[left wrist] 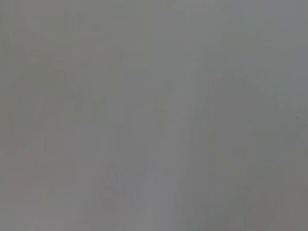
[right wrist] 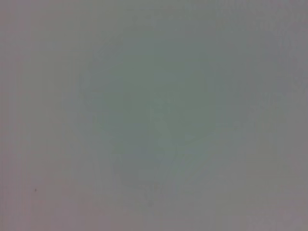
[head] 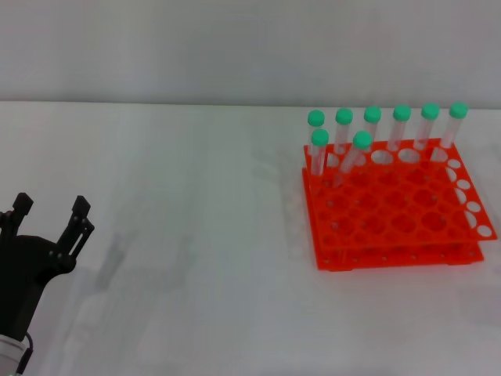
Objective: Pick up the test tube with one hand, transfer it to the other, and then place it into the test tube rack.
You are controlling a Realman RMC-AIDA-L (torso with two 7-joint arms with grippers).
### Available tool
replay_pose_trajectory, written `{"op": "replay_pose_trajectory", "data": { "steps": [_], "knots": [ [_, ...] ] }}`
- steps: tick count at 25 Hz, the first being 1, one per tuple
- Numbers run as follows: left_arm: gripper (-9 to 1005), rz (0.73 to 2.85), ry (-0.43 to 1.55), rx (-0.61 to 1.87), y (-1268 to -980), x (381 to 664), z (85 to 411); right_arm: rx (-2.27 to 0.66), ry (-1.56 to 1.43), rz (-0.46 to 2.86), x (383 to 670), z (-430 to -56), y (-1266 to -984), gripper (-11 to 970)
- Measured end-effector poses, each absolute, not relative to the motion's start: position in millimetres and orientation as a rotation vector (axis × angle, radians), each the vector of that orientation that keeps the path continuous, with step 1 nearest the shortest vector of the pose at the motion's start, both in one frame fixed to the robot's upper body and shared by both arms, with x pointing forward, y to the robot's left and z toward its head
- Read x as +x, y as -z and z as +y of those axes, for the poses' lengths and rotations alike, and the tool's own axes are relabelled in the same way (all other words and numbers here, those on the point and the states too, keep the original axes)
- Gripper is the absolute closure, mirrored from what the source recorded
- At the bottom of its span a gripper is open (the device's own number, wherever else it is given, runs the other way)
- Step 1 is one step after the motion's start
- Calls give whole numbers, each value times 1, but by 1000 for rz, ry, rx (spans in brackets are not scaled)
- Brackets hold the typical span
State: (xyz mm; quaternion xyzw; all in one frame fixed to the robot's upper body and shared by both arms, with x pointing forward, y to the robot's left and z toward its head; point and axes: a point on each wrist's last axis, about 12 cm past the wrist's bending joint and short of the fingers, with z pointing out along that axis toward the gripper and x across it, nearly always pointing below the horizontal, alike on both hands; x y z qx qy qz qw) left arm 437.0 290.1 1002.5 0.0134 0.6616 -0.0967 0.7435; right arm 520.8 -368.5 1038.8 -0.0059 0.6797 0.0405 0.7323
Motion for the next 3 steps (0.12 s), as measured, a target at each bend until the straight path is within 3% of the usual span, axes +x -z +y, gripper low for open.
{"op": "replay_pose_trajectory", "data": {
  "steps": [3],
  "knots": [
    [134,1448,214,29,-1003,437,290,-5,-84,1500,519,-370,-1037,104]
  ]
}}
